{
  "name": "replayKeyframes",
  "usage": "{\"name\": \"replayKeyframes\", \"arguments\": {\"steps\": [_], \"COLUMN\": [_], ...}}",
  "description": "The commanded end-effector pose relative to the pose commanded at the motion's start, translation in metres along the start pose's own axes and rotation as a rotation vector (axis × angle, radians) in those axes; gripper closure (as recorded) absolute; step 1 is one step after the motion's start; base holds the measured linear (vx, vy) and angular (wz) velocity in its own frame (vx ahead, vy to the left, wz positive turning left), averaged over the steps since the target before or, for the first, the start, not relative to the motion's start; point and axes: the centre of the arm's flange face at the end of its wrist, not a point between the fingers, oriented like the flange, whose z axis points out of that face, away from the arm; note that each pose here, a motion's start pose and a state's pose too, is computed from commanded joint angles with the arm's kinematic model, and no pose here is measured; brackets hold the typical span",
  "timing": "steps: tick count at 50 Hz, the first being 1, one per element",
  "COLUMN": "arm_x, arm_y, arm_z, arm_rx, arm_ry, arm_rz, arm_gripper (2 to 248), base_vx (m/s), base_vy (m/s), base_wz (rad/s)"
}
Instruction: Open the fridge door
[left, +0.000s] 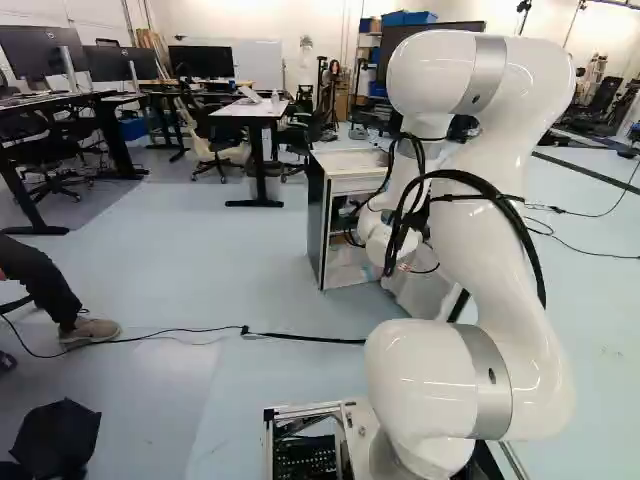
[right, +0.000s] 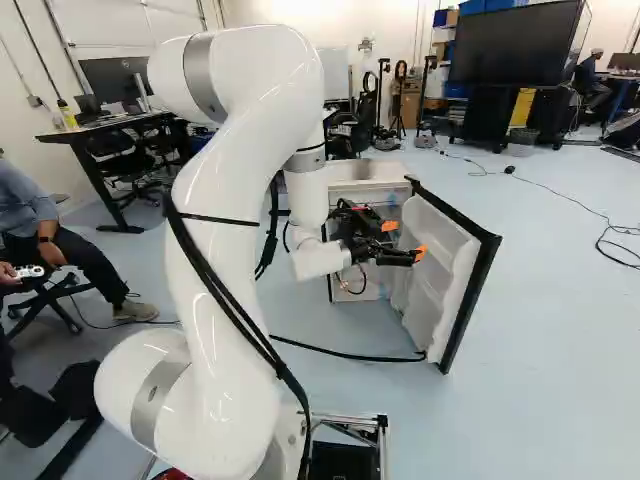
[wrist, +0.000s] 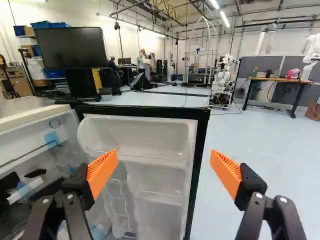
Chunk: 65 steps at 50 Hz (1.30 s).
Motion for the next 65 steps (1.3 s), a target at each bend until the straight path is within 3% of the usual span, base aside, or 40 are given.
{"name": "replayKeyframes", "arguments": {"steps": [39,65], "arm_x": [0.001,0.016], "arm_y": [0.000,-0.004], "arm_z": [-0.001,-0.015], "arm_rx": [0.006,0.087], "arm_ry": [-0.002,-0.031], "arm_rz": [0.001,0.012], "arm_gripper": [3,3], "base_vx": [0.000,0.000], "base_vy": [0.000,0.000], "base_wz": [0.000,0.000]}}
